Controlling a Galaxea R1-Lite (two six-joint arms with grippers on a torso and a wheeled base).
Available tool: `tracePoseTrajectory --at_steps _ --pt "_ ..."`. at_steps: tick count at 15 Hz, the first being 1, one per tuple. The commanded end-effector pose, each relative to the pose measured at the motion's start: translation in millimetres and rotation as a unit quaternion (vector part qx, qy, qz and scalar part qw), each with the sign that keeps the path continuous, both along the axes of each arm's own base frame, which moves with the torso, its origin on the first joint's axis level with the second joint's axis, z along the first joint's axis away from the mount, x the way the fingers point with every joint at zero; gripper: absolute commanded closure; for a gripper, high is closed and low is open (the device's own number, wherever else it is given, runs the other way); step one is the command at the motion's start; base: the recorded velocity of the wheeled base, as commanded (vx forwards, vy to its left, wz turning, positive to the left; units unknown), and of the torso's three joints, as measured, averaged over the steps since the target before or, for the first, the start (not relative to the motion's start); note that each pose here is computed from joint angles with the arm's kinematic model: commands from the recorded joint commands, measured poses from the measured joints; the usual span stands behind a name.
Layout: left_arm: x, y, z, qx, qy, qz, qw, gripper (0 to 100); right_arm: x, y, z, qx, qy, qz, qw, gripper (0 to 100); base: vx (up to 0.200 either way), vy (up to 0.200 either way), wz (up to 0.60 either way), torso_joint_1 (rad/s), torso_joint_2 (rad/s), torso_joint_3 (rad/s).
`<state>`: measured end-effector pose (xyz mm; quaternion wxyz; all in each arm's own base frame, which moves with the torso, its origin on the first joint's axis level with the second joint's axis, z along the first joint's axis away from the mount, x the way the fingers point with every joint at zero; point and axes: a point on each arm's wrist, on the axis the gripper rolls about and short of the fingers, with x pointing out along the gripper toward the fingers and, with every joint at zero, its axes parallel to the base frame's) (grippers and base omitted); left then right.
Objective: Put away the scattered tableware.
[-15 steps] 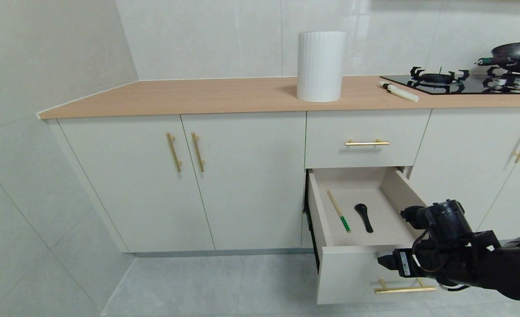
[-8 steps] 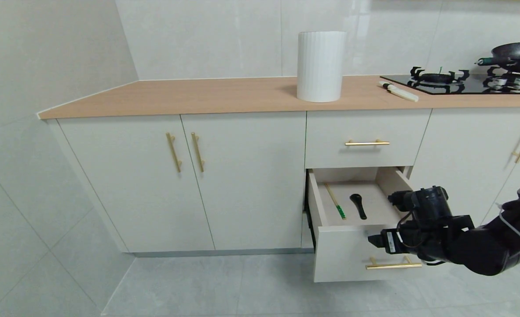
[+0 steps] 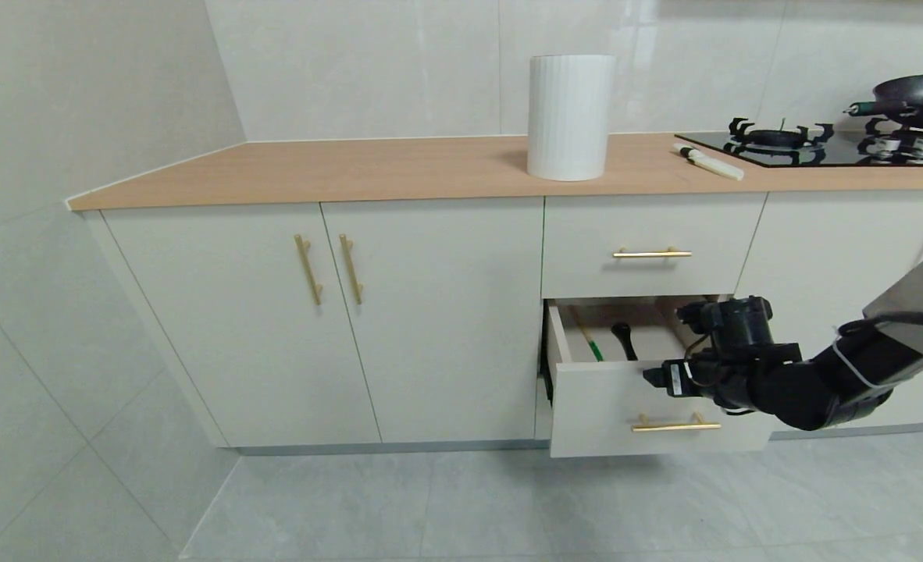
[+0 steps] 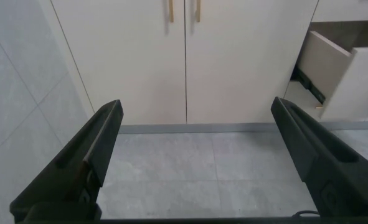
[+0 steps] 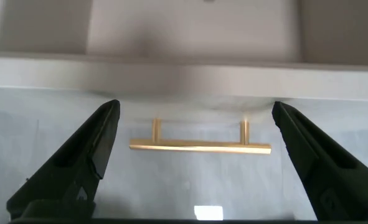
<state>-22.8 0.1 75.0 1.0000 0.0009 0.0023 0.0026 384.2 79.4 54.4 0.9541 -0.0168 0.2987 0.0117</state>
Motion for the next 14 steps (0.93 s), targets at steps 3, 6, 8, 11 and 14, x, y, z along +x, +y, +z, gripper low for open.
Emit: tracePoseTrajectory --at_steps 3,6,8,11,14 --pt "0 0.0 0.0 0.0 0.0 0.001 1.0 0 33 1 -17 0.0 -0.009 -0.006 1.0 0 0.0 0.0 0.0 0.0 0.0 0.0" --pt "0 0.0 0.0 0.0 0.0 0.001 1.0 0 55 -5 -24 0.002 -0.024 -0.017 1.0 0 0.0 0.0 0.0 0.0 0.0 0.0" --pt "0 0.0 0.0 0.0 0.0 0.001 1.0 0 69 -7 -26 0.004 -0.038 -0.021 0.999 0 0.0 0.0 0.0 0.0 0.0 0.0" --pt "0 0.0 0.0 0.0 0.0 0.001 1.0 0 84 -11 -31 0.006 -0.051 -0.028 0.998 0 0.0 0.0 0.0 0.0 0.0 0.0" --pt "0 0.0 0.0 0.0 0.0 0.001 1.0 0 94 -10 -34 0.007 -0.062 -0.029 0.998 0 0.0 0.0 0.0 0.0 0.0 0.0"
